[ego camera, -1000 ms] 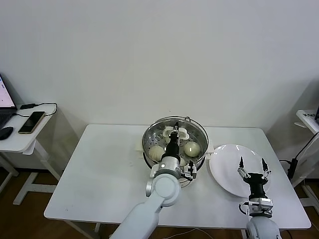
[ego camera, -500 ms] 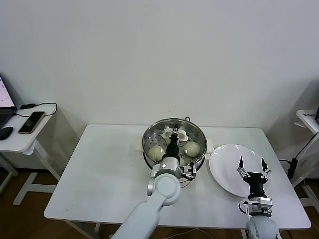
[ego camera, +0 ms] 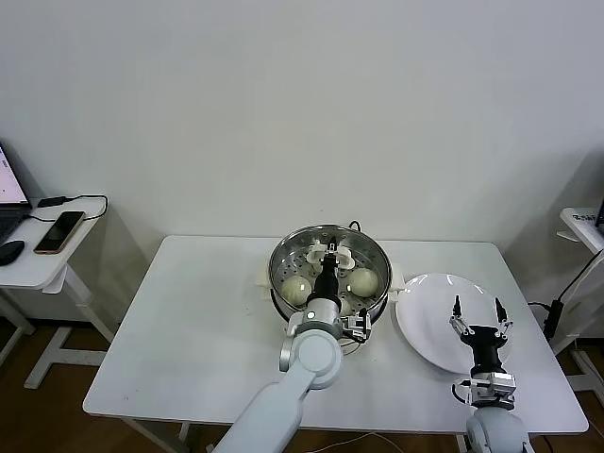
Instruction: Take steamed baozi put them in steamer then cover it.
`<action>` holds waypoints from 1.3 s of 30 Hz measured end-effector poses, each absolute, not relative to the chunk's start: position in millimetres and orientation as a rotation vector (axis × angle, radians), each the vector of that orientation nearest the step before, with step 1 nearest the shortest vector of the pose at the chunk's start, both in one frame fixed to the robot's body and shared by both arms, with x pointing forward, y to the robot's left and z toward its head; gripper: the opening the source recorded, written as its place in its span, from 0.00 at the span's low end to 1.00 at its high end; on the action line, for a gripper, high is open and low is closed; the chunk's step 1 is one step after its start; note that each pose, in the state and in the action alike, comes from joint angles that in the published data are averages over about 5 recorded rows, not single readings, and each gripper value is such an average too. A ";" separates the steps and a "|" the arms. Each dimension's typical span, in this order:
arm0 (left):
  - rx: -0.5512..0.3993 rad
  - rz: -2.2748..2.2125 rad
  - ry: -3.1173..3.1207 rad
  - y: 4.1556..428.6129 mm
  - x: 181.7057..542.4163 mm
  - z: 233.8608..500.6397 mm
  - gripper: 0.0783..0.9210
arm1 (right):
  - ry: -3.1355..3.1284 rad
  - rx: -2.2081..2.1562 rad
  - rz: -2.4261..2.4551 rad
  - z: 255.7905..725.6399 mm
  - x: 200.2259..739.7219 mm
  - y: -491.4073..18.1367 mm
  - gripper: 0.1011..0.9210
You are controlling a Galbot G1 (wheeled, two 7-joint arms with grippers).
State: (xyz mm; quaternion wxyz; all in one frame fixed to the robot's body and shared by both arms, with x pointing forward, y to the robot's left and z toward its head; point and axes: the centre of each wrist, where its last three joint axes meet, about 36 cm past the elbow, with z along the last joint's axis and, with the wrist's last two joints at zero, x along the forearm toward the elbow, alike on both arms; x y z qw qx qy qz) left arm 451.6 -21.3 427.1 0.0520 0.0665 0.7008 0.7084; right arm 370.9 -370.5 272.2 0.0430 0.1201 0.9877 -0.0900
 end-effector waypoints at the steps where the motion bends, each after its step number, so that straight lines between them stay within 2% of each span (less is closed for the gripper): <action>1: 0.203 2.155 2.131 -21.4 451.5 427.0 0.13 | 3.020 0.367 -0.275 272.2 371.2 -370.3 0.88; 9: 0.210 2.158 2.132 -21.2 450.8 424.9 0.13 | 3.018 0.367 -0.273 272.6 373.0 -370.1 0.88; 12: 0.212 2.158 2.131 -20.2 450.3 423.7 0.18 | 3.018 0.365 -0.273 272.5 373.7 -369.8 0.88; 26: 0.193 2.133 2.133 -13.0 445.4 429.4 0.64 | 3.018 0.362 -0.272 272.3 374.6 -368.7 0.88; 29: 0.202 2.120 2.143 -9.6 439.9 431.5 0.69 | 3.016 0.361 -0.271 272.9 375.7 -368.3 0.88; 34: 0.230 2.088 2.176 1.6 426.5 436.2 0.72 | 3.009 0.358 -0.267 275.0 378.4 -366.9 0.88; 39: 0.264 2.042 2.223 19.0 408.4 443.3 0.85 | 3.003 0.356 -0.265 277.4 380.6 -365.9 0.88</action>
